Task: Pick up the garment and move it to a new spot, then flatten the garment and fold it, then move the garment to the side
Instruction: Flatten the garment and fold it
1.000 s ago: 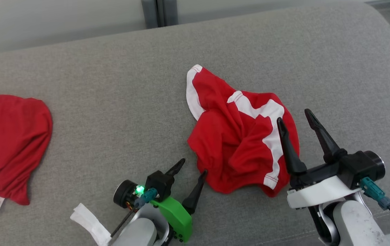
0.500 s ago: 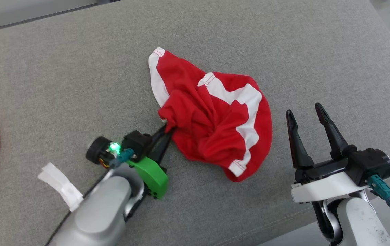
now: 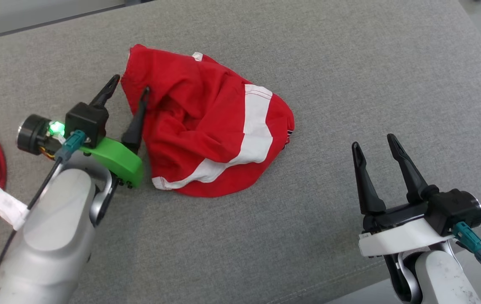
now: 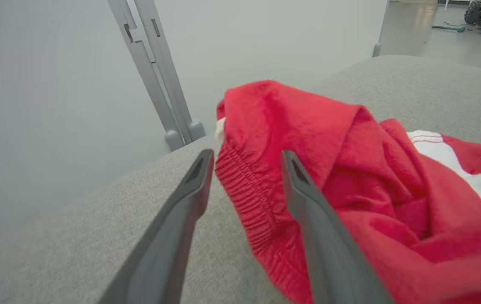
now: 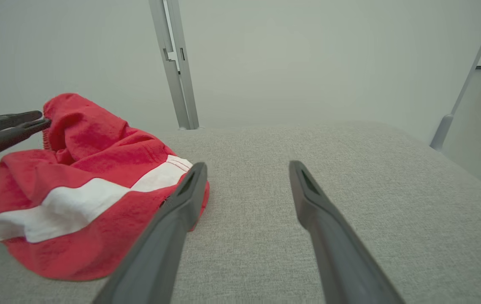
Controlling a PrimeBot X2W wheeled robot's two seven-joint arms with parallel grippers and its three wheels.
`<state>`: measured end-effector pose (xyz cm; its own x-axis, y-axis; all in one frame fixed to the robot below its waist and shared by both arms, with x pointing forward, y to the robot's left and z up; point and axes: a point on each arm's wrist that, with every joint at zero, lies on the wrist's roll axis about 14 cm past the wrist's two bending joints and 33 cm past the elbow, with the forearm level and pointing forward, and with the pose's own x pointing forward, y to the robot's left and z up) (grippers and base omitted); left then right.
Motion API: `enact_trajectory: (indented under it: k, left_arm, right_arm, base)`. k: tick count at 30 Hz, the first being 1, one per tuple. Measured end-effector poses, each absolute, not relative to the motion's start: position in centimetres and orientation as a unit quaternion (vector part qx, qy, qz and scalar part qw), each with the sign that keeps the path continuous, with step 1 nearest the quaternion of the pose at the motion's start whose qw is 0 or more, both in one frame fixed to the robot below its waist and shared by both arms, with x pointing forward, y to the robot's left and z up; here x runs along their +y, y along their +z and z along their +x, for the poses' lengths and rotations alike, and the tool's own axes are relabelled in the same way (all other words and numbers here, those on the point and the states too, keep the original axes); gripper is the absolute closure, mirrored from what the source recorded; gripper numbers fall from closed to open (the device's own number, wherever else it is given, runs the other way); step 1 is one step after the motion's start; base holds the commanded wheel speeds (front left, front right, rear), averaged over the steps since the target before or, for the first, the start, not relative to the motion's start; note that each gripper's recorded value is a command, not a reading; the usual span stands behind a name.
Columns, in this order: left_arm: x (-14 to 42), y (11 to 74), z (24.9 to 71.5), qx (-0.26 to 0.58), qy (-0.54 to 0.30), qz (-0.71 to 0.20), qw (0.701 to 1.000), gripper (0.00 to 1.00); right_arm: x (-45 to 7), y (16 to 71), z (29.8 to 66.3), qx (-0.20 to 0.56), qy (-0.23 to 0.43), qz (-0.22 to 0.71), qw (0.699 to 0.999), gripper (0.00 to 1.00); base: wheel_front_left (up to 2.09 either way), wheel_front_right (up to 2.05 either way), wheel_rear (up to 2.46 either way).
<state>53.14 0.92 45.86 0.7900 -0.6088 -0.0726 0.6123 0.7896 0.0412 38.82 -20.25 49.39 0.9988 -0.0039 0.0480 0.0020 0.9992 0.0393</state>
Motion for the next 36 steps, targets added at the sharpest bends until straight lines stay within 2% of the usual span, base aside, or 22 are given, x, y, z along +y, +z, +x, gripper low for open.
enact_trajectory:
  k: [5,8,12,14,17,23,29,30,31,33,34,36]
  left_arm:
    - [3.2,45.1,51.3,0.044,-0.259,-0.021,0.965,0.0]
    - [4.9,44.8,49.2,0.054,-0.215,-0.09,0.971,0.0]
    - [5.5,43.0,45.3,0.092,-0.2,-0.174,0.96,0.0]
    - [5.2,40.5,42.6,0.137,-0.208,-0.178,0.952,0.0]
    - [4.6,39.2,41.0,0.169,-0.216,-0.183,0.944,0.0]
    - [2.2,40.0,41.5,0.174,-0.246,-0.206,0.931,0.0]
    - [1.3,39.3,42.0,0.189,-0.265,-0.202,0.924,0.0]
    - [1.3,39.2,42.1,0.19,-0.266,-0.202,0.923,0.02]
    - [1.2,39.2,42.2,0.191,-0.268,-0.202,0.922,0.09]
    - [1.0,39.1,42.2,0.195,-0.269,-0.209,0.92,0.33]
    - [0.9,38.9,42.2,0.198,-0.269,-0.212,0.918,0.51]
    - [0.7,38.7,41.9,0.204,-0.273,-0.214,0.915,0.68]
  right_arm:
    - [-20.1,49.4,38.6,-0.025,0.001,0.022,0.999,0.0]
    - [-19.5,49.4,38.5,-0.025,0.009,0.024,0.999,0.0]
    - [-18.7,49.6,38.6,-0.029,0.023,0.026,0.999,0.0]
    - [-17.9,49.8,38.6,-0.031,0.038,0.026,0.998,0.0]
    - [-17.2,50.1,38.7,-0.037,0.051,0.027,0.998,0.0]
    - [-17.0,50.5,38.9,-0.042,0.058,0.022,0.997,0.0]
    - [-18.4,50.0,38.7,-0.034,0.039,0.015,0.999,0.0]
    - [-18.4,50.0,38.7,-0.034,0.038,0.015,0.999,0.0]
    - [-18.5,50.0,38.7,-0.033,0.036,0.015,0.999,0.0]
    - [-18.7,49.9,38.6,-0.032,0.034,0.015,0.999,0.0]
    - [-18.7,49.8,38.6,-0.031,0.033,0.015,0.999,0.0]
    - [-18.8,49.8,38.6,-0.03,0.03,0.015,0.999,0.0]
  base:
    - [0.0,0.0,0.0]
    - [0.0,0.0,0.0]
    - [0.0,0.0,0.0]
    - [0.0,0.0,0.0]
    - [0.0,0.0,0.0]
    - [0.0,0.0,0.0]
    - [0.0,0.0,0.0]
    - [0.0,0.0,0.0]
    - [0.0,0.0,0.0]
    - [0.0,0.0,0.0]
    - [0.0,0.0,0.0]
    - [0.0,0.0,0.0]
